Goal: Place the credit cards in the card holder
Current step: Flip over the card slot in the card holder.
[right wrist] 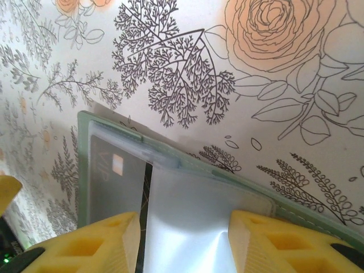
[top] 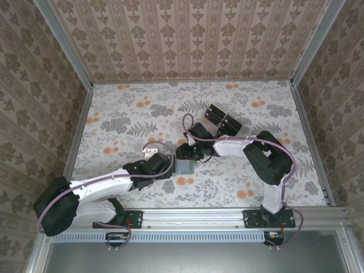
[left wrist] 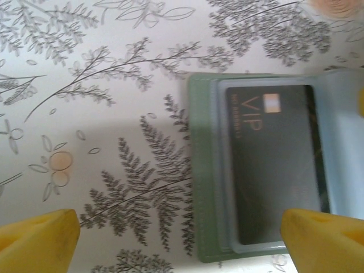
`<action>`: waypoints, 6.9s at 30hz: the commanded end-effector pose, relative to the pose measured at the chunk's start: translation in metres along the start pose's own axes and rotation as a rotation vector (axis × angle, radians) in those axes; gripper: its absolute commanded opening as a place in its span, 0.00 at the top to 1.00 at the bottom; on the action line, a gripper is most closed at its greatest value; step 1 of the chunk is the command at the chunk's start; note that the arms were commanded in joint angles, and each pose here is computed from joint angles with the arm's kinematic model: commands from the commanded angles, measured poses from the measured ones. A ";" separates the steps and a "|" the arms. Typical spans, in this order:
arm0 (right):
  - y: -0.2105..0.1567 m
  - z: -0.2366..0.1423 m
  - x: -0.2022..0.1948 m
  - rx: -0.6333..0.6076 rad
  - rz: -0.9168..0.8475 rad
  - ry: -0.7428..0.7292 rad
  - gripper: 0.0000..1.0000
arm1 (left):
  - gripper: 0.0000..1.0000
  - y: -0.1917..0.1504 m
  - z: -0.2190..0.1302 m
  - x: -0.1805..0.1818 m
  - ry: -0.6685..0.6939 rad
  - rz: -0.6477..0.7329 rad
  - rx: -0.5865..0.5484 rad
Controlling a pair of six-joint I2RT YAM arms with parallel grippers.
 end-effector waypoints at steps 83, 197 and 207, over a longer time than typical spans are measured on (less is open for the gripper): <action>-0.022 -0.015 -0.008 -0.021 0.149 0.018 0.52 | 0.00 -0.015 0.021 0.000 0.081 0.023 -0.074; -0.005 -0.020 0.038 -0.056 0.112 0.098 0.52 | 0.00 -0.024 0.026 0.031 0.249 0.044 -0.102; -0.018 -0.019 0.032 -0.050 0.135 0.086 0.52 | 0.00 -0.025 0.027 0.033 0.257 0.039 -0.099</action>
Point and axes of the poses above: each hand's point on the last joint's axis, 136 mm out from that joint toward the fingers, its own z axis out along the fingers, its own x axis along the line the jaws close on, y = z × x, the point moved 2 cm from there along -z, back along the fingers, and after that the axes turned 1 degree about z, right-handed, at the moved point
